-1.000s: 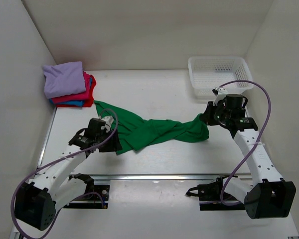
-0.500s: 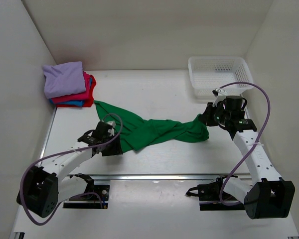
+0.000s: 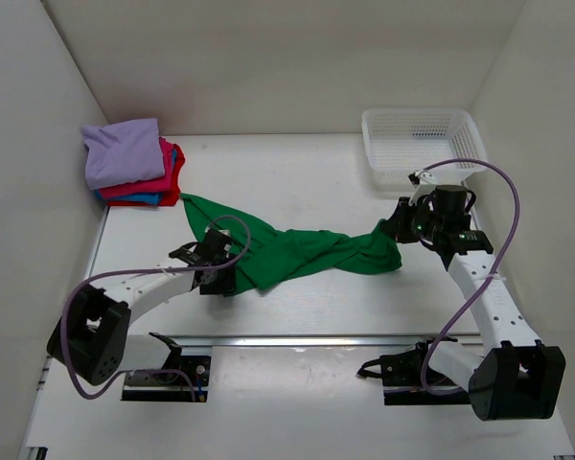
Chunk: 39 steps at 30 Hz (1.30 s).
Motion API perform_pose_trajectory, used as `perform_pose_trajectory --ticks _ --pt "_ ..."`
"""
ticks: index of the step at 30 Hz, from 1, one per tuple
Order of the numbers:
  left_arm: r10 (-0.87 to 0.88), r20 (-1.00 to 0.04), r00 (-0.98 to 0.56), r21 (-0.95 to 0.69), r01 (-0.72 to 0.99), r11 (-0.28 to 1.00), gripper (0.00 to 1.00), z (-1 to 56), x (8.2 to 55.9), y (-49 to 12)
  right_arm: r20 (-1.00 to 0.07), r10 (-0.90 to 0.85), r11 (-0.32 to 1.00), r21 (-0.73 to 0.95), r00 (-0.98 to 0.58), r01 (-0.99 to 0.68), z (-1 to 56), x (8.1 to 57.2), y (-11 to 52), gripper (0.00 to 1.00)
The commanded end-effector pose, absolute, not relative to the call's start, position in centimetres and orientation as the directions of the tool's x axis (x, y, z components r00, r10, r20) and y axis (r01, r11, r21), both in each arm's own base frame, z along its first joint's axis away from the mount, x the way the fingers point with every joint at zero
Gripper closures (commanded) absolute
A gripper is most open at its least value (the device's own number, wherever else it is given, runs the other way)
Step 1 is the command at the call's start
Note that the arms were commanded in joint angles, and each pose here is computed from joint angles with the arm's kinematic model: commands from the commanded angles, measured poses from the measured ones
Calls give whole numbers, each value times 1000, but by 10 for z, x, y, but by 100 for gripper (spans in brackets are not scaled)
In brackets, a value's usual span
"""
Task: Fold and stack the t-shirts
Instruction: Flatten out the tshirt
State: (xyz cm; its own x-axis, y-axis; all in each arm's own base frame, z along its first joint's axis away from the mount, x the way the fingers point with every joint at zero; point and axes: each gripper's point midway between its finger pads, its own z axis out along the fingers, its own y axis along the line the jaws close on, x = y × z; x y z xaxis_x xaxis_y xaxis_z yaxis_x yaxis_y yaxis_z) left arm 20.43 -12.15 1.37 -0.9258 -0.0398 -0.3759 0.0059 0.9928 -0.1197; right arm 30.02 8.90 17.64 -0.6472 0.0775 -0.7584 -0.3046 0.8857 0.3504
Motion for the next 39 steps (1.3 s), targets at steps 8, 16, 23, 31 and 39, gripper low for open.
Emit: perform_pose_trajectory --ticks 8,16,23,31,39 --pt "69 -382 -922 38 59 998 76 5 212 -121 -796 79 869 350 -600 -350 187 308 89 99" --pt "-49 -597 -801 -134 40 990 100 111 284 -118 -805 34 876 309 -592 -369 204 325 86 100" --pt "-299 -754 -584 -218 -207 954 100 305 400 3 -859 267 917 366 -436 -159 287 369 34 100" --pt "-341 -874 -347 -303 -159 940 100 382 358 17 -948 190 958 236 -256 -162 357 325 13 100" --pt "-321 -947 -35 -318 -68 946 100 510 312 1 -996 89 953 86 -3 -291 477 285 35 100"
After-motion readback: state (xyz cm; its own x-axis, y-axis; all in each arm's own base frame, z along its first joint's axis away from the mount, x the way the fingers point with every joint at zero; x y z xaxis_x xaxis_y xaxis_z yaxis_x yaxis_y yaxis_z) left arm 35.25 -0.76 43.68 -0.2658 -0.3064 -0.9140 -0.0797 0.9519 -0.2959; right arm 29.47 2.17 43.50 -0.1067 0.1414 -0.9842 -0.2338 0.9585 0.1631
